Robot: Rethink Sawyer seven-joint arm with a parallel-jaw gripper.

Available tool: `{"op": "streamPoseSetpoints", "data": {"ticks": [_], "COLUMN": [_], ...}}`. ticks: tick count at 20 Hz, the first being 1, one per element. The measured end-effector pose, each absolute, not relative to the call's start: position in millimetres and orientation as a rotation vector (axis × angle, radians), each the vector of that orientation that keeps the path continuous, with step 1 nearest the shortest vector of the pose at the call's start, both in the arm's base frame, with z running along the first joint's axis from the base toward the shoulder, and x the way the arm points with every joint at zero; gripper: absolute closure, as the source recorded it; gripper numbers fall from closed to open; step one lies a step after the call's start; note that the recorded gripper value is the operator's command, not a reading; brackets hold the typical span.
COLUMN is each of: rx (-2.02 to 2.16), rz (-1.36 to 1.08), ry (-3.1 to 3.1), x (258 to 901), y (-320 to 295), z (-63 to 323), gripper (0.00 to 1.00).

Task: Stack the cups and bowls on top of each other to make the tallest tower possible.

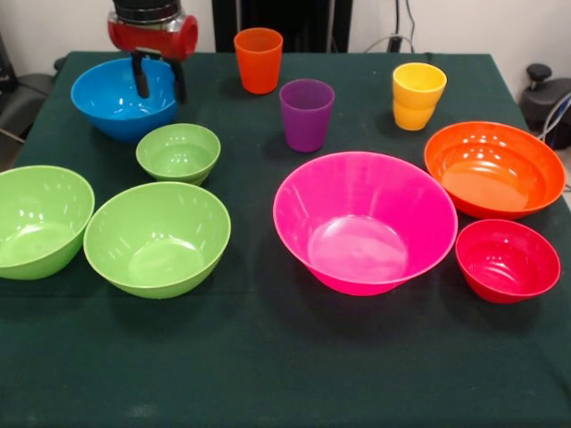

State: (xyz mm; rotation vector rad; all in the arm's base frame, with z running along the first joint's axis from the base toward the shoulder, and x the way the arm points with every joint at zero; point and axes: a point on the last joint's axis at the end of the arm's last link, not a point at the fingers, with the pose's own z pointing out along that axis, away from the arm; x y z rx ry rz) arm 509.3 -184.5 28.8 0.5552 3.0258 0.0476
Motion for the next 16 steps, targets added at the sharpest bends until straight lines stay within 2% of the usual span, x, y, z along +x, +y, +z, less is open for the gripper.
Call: {"op": "streamPoseSetpoints", "data": {"ticks": [16], "rx": [0.452], "rz": [0.071], "ry": [3.07], "x": [520.0], "y": [-146.5], "z": [20.4], "gripper": [0.0]}}
